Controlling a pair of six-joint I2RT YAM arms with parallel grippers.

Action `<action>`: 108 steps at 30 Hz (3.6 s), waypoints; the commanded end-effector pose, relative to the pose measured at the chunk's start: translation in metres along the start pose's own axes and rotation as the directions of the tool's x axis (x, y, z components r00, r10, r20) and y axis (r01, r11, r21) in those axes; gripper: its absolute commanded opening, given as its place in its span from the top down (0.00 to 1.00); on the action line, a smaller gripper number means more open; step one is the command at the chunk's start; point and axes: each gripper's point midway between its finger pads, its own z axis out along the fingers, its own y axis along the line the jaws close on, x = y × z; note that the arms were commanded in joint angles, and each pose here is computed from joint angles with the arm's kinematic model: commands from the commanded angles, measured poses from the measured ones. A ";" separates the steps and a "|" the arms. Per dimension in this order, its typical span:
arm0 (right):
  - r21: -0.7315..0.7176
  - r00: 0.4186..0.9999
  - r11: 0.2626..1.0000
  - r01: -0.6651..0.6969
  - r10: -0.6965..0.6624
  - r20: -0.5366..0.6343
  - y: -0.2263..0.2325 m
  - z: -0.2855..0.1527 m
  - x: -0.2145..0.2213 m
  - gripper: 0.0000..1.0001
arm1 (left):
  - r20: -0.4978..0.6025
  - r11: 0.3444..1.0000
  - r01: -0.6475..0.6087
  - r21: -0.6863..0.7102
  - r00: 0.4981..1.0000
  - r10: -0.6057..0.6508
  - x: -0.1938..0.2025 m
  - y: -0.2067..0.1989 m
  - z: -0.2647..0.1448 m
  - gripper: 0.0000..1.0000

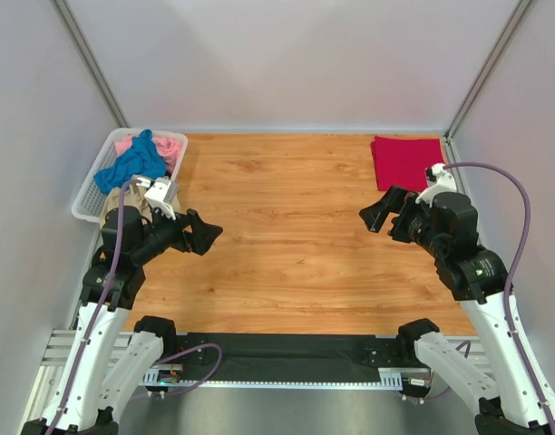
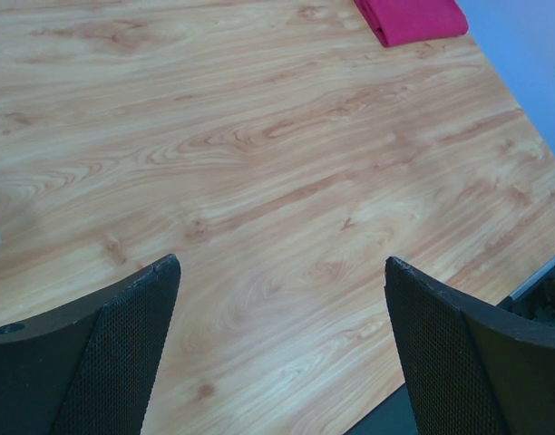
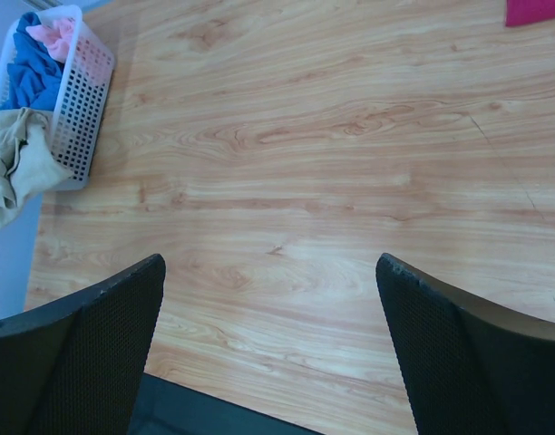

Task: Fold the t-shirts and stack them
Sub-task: Grab the tshirt from the pile, then move the tshirt to the center of the board

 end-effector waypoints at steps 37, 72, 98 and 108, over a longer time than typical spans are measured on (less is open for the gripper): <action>-0.249 0.999 0.968 0.010 0.003 0.053 0.041 -0.011 -0.003 0.00 | -0.081 0.440 0.179 -0.880 0.857 -0.509 -0.019 0.268 0.011 1.00; -0.032 0.959 0.997 -0.074 0.063 -0.278 -0.020 0.045 0.096 0.19 | -0.294 0.891 0.327 -0.315 0.859 -0.419 0.089 0.043 0.052 0.45; 0.288 0.891 0.956 0.056 0.083 -0.447 -0.072 0.070 0.199 0.30 | -0.595 0.976 0.206 -0.071 0.777 -0.207 0.190 -0.034 0.140 0.34; 0.562 0.942 0.825 -0.056 0.231 -0.245 -0.128 0.046 0.193 0.26 | -0.568 0.977 0.198 -0.084 0.796 -0.211 0.176 -0.037 0.137 1.00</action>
